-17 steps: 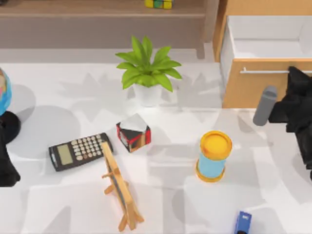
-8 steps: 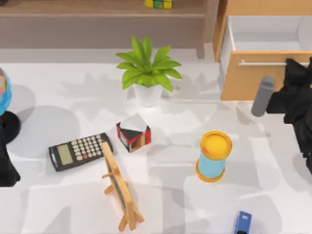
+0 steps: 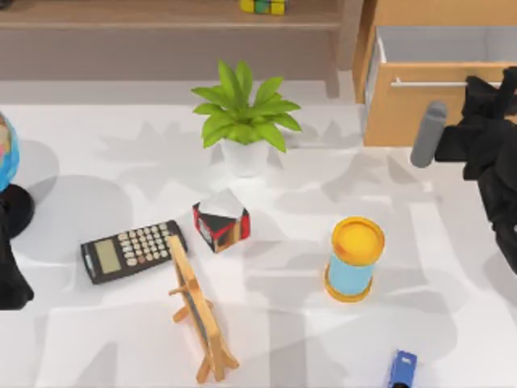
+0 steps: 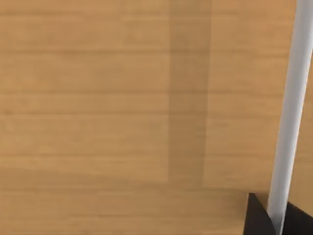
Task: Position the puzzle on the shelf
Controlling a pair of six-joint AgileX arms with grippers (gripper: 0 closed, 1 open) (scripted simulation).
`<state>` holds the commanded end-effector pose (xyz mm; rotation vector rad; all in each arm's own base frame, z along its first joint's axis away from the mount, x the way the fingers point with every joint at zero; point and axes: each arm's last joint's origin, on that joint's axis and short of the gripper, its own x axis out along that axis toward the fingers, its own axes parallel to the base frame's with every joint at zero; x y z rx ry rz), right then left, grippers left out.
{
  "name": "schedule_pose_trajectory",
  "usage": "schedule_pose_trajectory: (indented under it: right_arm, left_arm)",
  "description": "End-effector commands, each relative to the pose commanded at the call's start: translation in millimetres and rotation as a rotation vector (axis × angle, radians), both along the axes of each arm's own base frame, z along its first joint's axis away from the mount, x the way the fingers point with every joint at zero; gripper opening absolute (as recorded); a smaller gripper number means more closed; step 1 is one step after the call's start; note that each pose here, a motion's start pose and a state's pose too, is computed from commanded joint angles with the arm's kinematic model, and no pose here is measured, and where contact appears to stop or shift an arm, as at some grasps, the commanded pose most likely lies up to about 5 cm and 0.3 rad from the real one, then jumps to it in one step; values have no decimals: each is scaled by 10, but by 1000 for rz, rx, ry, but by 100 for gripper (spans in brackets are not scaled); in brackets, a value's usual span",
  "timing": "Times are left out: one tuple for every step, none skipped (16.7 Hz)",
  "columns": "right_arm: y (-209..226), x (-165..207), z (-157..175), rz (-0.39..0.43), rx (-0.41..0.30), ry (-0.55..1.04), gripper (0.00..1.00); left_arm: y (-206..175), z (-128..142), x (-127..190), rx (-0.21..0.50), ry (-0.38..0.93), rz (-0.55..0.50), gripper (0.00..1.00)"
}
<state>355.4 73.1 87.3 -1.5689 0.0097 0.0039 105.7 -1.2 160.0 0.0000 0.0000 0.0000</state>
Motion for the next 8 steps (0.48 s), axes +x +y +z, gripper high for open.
schedule_pose_trajectory:
  right_arm:
    - [-1, 45, 0, 0, 0, 0, 0]
    - [1, 107, 16, 0, 2, -7, 0]
    - [2, 166, 21, 0, 2, -7, 0]
    - [-4, 203, 14, 0, 1, -3, 0]
    - [-10, 217, 9, 0, 2, -1, 0]
    - [-10, 217, 9, 0, 2, -1, 0]
    - [-10, 217, 9, 0, 2, -1, 0]
    - [-1, 203, 10, 1, 4, 1, 0]
  left_arm:
    - [0, 0, 0, 0, 0, 0, 100]
    - [0, 0, 0, 0, 0, 0, 100]
    - [0, 0, 0, 0, 0, 0, 100]
    - [0, 0, 0, 0, 0, 0, 100]
    - [0, 0, 0, 0, 0, 0, 100]
    - [0, 0, 0, 0, 0, 0, 100]
    - [0, 0, 0, 0, 0, 0, 100]
    - [0, 0, 0, 0, 0, 0, 100]
